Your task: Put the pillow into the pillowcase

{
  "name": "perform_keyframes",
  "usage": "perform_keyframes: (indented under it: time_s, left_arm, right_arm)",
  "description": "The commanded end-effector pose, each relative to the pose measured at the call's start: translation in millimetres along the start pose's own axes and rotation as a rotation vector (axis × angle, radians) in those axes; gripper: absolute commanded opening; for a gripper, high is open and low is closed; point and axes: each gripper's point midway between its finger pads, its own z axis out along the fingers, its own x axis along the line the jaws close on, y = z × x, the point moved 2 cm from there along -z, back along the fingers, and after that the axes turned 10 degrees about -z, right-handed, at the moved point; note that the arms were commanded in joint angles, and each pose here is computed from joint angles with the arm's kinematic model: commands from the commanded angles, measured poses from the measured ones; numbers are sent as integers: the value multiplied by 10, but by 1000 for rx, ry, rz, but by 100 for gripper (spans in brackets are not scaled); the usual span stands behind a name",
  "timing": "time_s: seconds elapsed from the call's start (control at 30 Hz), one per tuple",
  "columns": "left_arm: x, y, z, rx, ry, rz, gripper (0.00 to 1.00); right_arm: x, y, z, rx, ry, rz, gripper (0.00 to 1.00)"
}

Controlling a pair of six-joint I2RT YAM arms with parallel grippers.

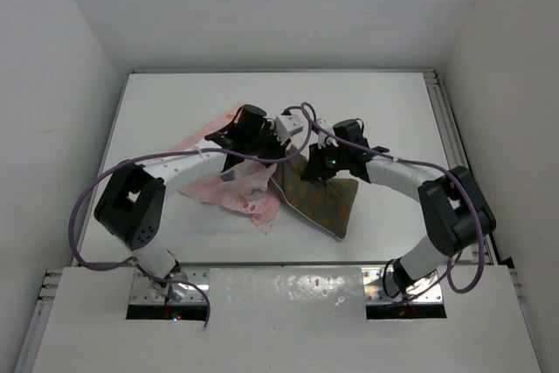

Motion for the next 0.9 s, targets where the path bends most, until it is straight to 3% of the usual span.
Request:
perform_keyframes:
  time_s: [0.0,0.07,0.2,0.23,0.27,0.5,0.57,0.63,0.7,0.8,0.83,0.87]
  left_arm:
    - [17,452,-176,-148,33,63,12]
    - [70,282,-170,-111,77,60,0]
    - [31,201,-234,-87,55,106,0]
    - [23,201,-236,-86,46,114,7]
    - [33,208,-228,-86,47,121,22]
    - [95,132,-186,-106,88,157,22]
    - [77,141,-186,-109,79,145,35]
    - [51,180,-205,-117,61,142,55]
    - [49,167,-208,-112,59,152,59]
    - [116,81,-211,-90,95,156,41]
    - [127,68,-219,-89,102,150,23]
    - [136,59,-221,-87,106,149,14]
  right_arm:
    - [184,156,-82,-72,39,-34,0]
    - [184,109,-82,-63,31,-22,0]
    - [229,44,-80,-44,32,-10,0]
    - [238,40,-82,-43,31,-11,0]
    - [246,22,-79,-37,32,-11,0]
    - [303,-5,-55,-1,35,-7,0]
    - [305,-14,-71,-4,25,-6,0]
    - [297,-60,-76,-2,17,1,0]
    - [296,-72,-82,4,16,2,0]
    - [296,-72,-81,9,17,-1,0]
    - [293,-72,-81,9,15,-1,0]
    - [295,-66,-82,5,16,-2,0]
